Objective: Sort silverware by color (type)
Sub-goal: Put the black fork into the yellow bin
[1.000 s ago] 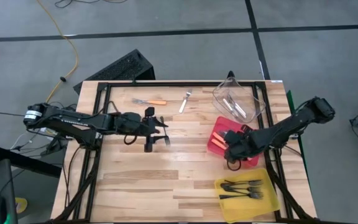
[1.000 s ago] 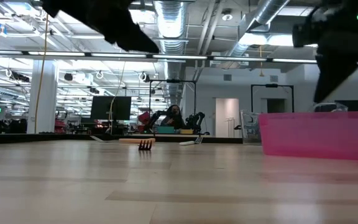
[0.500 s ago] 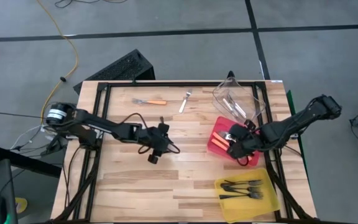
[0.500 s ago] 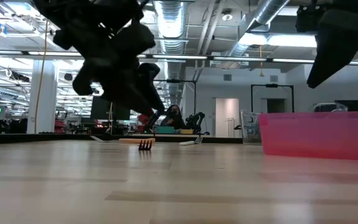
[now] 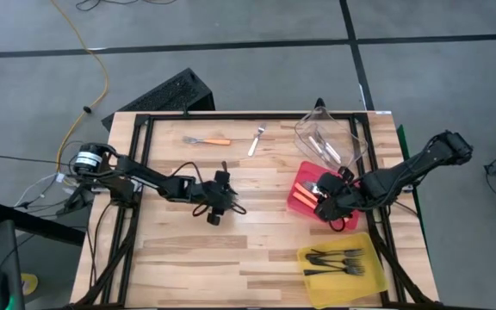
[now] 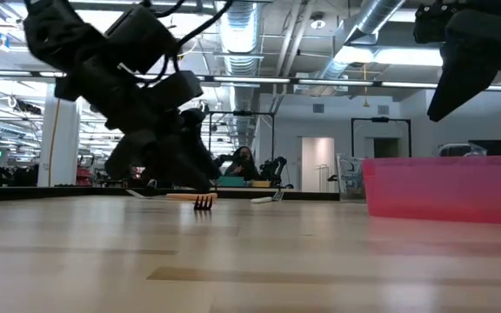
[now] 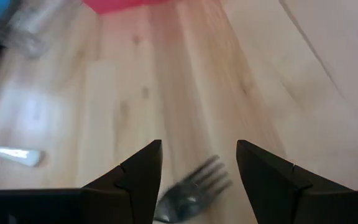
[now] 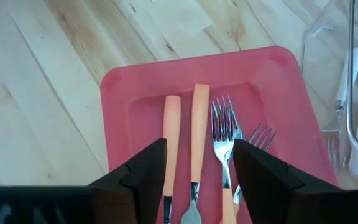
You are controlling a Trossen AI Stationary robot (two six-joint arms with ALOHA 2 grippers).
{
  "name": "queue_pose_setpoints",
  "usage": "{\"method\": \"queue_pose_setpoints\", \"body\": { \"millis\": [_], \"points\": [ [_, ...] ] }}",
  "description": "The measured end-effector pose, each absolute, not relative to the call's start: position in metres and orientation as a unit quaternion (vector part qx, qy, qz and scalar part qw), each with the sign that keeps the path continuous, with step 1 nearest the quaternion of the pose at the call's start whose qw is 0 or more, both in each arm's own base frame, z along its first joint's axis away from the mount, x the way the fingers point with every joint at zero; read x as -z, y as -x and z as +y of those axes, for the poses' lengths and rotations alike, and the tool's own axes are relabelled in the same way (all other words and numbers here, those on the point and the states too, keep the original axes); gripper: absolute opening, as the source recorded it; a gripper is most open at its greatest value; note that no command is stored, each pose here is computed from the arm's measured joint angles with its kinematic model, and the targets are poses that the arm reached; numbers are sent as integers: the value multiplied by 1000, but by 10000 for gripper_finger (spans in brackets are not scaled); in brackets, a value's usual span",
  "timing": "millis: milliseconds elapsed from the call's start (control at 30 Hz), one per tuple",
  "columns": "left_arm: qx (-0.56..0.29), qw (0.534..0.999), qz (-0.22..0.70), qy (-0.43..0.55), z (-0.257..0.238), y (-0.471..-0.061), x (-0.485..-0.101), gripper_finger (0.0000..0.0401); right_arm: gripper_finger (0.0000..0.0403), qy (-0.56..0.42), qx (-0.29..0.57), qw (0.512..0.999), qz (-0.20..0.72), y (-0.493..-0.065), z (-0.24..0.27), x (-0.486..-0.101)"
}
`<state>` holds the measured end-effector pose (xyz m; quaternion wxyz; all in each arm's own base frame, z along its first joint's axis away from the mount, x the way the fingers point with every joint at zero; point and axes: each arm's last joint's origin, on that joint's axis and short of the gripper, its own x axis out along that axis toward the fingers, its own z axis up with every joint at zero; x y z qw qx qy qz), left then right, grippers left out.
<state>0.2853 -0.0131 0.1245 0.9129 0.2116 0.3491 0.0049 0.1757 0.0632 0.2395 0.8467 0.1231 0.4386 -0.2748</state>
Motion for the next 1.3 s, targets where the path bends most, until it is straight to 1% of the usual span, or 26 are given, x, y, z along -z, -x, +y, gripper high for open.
{"method": "queue_pose_setpoints", "body": {
  "millis": [200,467,667,800,967,1067,1133,1200,1300],
  "points": [
    [-19,922,319,-218,-19,-275,-116,192,209,-124,275,847,438,-176,63,-240],
    [-39,920,321,-221,-22,-273,-113,192,209,-128,274,849,434,-177,64,-240],
    [-43,921,321,-217,-24,-280,-92,192,209,-131,274,849,433,-177,64,-240],
    [-91,919,322,-209,-24,-282,-83,192,209,-132,274,848,433,-177,64,-240],
    [-121,914,337,-189,-23,-280,-77,190,209,-132,274,848,434,-177,64,-240],
    [-135,909,350,-180,-22,-278,-75,170,209,-132,274,848,434,-177,64,-240],
    [-136,909,353,-174,-22,-277,-75,146,209,-132,274,848,434,-177,64,-240],
    [-134,910,354,-168,-22,-277,-74,115,209,-132,274,848,434,-177,64,-240],
    [-144,910,355,-161,-22,-276,-73,54,209,-132,274,848,434,-177,64,-240]
  ]
}}
